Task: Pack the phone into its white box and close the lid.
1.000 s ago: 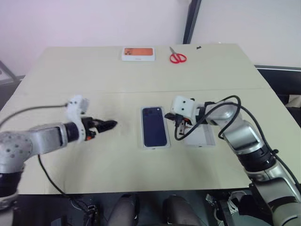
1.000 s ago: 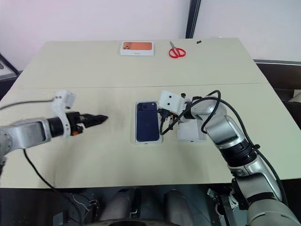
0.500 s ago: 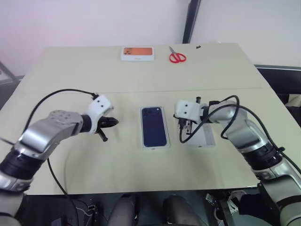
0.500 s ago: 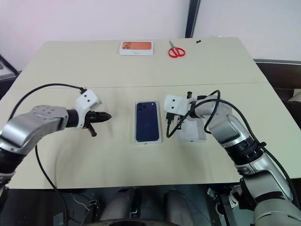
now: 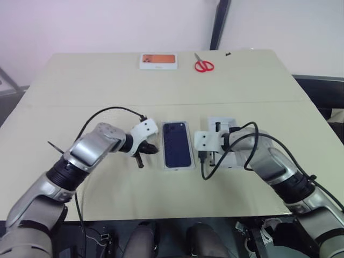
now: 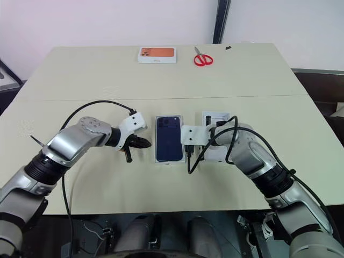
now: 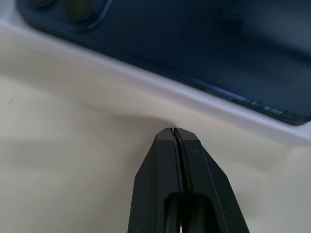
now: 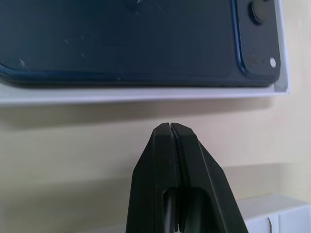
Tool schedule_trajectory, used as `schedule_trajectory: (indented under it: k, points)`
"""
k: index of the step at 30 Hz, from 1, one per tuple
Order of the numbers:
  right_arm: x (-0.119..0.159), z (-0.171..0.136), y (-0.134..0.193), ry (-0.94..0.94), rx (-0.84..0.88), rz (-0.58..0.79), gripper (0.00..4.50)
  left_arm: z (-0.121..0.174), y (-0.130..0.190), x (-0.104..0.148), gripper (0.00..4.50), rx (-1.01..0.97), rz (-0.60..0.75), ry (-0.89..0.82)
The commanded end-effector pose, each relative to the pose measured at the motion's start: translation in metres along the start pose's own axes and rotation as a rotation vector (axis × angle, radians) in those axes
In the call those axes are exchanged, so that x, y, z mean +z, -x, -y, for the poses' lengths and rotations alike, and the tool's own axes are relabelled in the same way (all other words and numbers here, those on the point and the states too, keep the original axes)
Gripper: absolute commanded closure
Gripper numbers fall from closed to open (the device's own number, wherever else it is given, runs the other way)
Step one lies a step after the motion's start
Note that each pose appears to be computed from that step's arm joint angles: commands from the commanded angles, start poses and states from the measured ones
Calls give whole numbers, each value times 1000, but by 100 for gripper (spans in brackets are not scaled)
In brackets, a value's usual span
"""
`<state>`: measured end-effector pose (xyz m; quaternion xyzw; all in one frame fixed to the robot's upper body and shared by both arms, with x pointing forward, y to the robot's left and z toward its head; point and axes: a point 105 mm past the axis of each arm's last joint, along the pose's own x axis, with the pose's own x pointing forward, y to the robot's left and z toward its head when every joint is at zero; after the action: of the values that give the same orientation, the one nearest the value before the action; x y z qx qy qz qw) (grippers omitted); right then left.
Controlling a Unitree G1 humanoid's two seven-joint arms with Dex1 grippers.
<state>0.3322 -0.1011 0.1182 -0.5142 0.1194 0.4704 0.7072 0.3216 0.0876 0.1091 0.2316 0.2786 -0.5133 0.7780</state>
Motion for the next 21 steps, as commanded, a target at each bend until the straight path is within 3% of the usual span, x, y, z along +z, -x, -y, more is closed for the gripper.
schedule_trajectory:
  k: [1,21]
  points:
    - [11,-4,11,15,3,35,450,23,-12,9,444,-66,17,-25]
    - [2,-41,52,-62,69,-19,450,68,-48,46,444,-190,76,-78]
